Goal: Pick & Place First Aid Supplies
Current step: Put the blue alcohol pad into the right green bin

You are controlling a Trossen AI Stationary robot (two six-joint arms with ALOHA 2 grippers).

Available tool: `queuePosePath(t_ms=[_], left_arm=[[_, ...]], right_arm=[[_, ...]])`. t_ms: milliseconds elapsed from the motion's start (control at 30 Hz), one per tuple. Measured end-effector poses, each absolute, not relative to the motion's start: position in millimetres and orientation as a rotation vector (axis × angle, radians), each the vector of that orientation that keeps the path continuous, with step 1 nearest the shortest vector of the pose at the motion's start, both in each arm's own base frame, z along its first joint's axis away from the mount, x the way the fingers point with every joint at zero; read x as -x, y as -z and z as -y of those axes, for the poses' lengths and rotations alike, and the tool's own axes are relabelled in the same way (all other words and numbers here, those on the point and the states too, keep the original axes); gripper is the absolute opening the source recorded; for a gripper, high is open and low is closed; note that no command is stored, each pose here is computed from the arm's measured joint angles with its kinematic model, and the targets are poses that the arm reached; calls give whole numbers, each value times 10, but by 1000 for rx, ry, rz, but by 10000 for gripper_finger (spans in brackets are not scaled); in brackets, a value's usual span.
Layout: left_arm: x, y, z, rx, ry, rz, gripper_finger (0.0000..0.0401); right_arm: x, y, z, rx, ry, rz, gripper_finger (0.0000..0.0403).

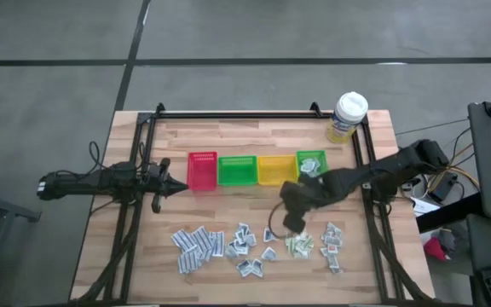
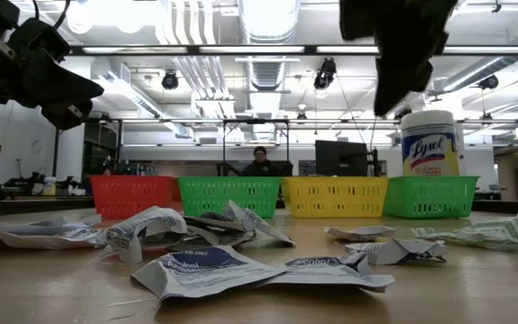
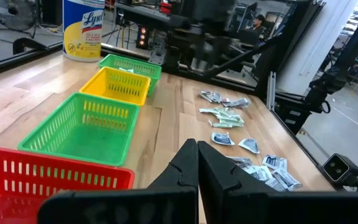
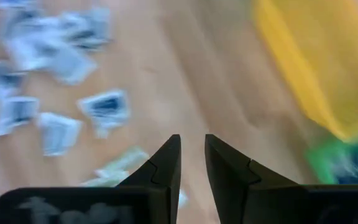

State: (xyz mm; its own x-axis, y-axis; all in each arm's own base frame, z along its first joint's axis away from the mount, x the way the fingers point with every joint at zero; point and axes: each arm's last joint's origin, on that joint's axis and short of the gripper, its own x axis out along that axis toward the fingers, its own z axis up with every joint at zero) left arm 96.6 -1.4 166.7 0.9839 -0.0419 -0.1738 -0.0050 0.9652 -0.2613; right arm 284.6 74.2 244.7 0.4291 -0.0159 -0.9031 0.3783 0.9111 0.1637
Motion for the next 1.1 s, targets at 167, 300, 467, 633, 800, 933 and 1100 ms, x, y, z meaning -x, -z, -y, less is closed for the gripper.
queuePosePath(t_ms=[167,300,467,633,800,933,1100], left_arm=[[-966,-1667,14,265,19,-179,0],[-966,-1667,14,266,19,-179,0],[-966,-1667,13,266,18,-179,0],[-966,-1667,14,267,19,-179,0],[-966,-1667,14,267,19,-179,0],[-966,-1667,14,267,19,-179,0],[-966,-1667,14,268,18,-179,0]], right_arm=[[-2931,-2458,-1058,-272,42,-965,73],[-3016,-2402,-1211,-243,-65,-921,68],[-3133,-2225,-1276,-238,-89,-982,75],[-3245,-2082,-1336,-172,-152,-1050,94],[-3325,-2084,-1369,-134,-161,-1088,113],[-3407,-2101,-1397,-138,-141,-1113,123],[-3552,-2059,-1358,-193,-53,-1189,130]])
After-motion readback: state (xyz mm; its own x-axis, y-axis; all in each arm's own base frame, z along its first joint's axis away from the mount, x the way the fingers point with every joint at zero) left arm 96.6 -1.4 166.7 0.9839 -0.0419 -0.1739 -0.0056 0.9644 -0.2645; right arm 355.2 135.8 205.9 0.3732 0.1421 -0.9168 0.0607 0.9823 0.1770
